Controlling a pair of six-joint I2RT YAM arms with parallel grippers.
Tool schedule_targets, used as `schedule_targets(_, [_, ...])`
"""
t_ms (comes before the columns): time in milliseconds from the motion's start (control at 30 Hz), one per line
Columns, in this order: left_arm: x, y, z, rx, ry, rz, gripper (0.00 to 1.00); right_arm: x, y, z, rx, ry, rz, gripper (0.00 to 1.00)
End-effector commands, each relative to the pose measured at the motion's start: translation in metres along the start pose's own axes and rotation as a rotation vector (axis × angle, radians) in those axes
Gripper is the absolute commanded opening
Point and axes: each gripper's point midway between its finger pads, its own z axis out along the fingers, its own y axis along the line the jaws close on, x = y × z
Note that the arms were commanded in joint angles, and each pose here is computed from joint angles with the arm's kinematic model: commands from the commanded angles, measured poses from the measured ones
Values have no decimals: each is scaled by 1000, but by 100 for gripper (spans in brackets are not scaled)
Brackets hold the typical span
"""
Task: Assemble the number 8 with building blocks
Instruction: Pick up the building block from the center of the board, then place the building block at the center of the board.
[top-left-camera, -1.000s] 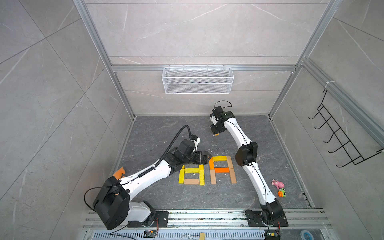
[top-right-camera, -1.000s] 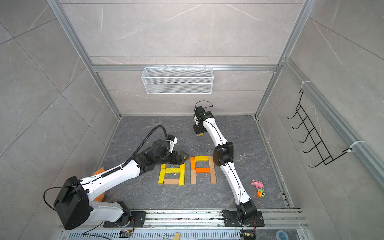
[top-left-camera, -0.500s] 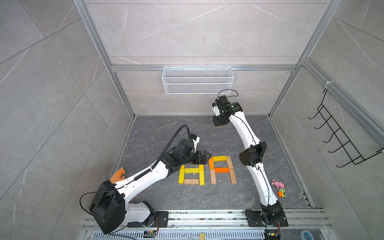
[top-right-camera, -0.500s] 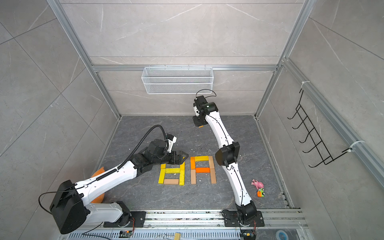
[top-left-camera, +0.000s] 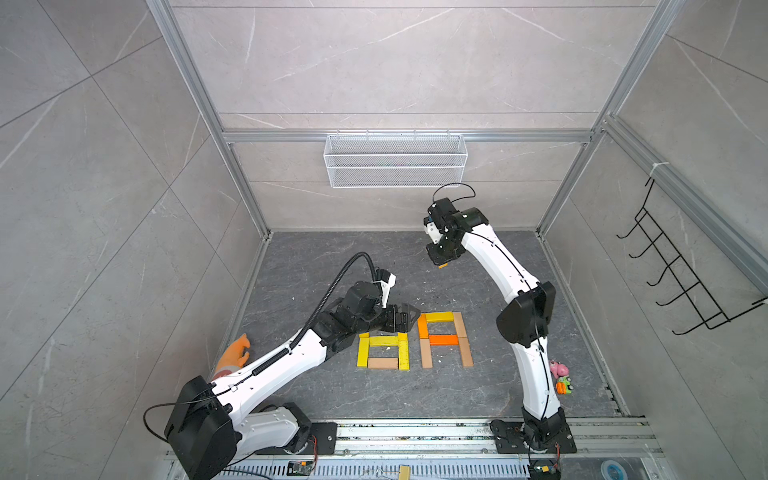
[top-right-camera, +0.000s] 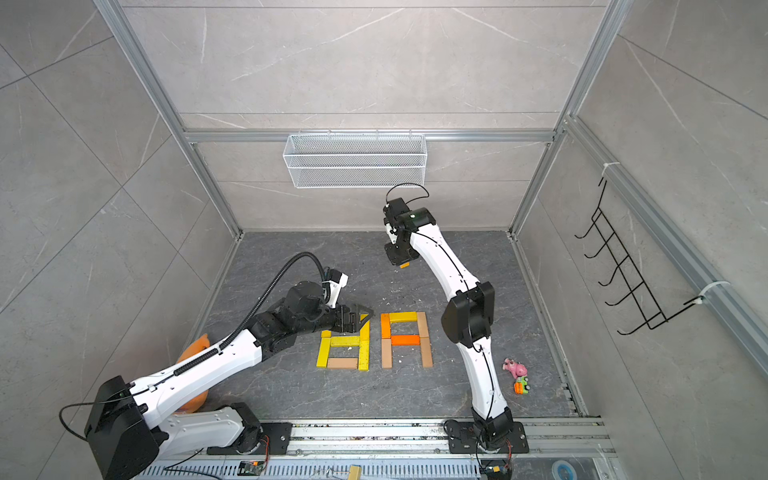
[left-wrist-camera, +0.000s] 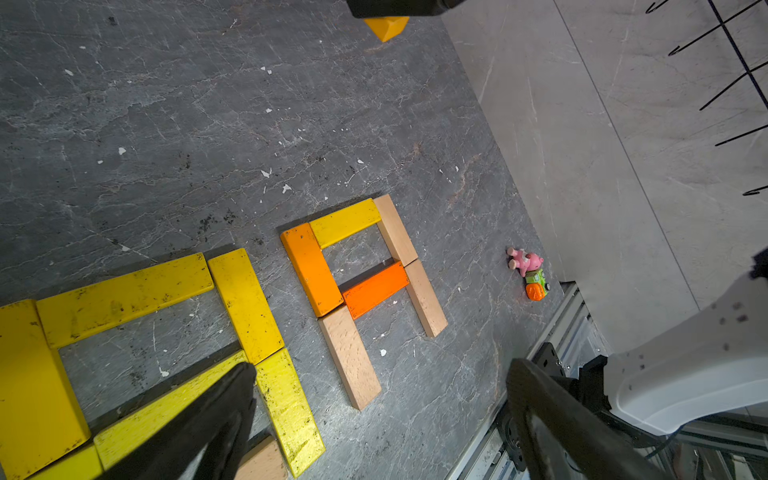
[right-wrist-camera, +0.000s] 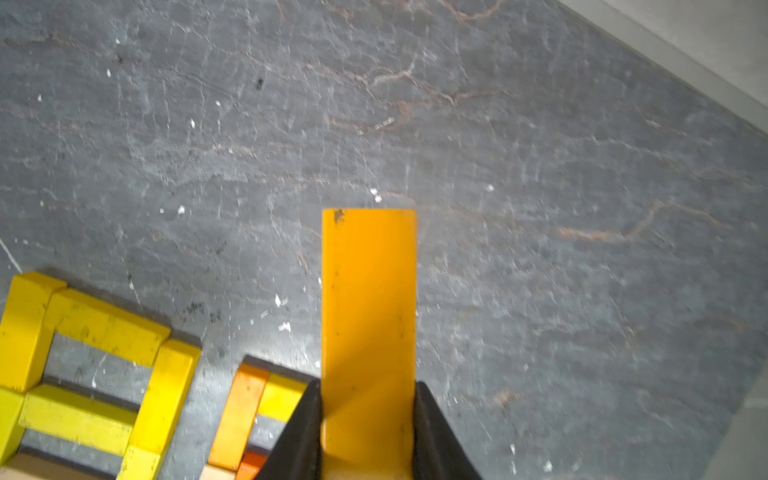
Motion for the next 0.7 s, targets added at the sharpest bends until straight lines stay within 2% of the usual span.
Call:
schedule_targets(0, [-3, -8, -6, 33, -20, 28, 97, 2, -4, -35, 11, -108, 43, 26])
schedule_targets(200, [2, -5, -4, 36, -11, 20, 97, 44, -3, -50, 8, -153, 81, 25])
schedule_targets(667, [8, 2, -7, 10, -15, 9, 97, 119, 36, -23, -58, -134, 128, 24])
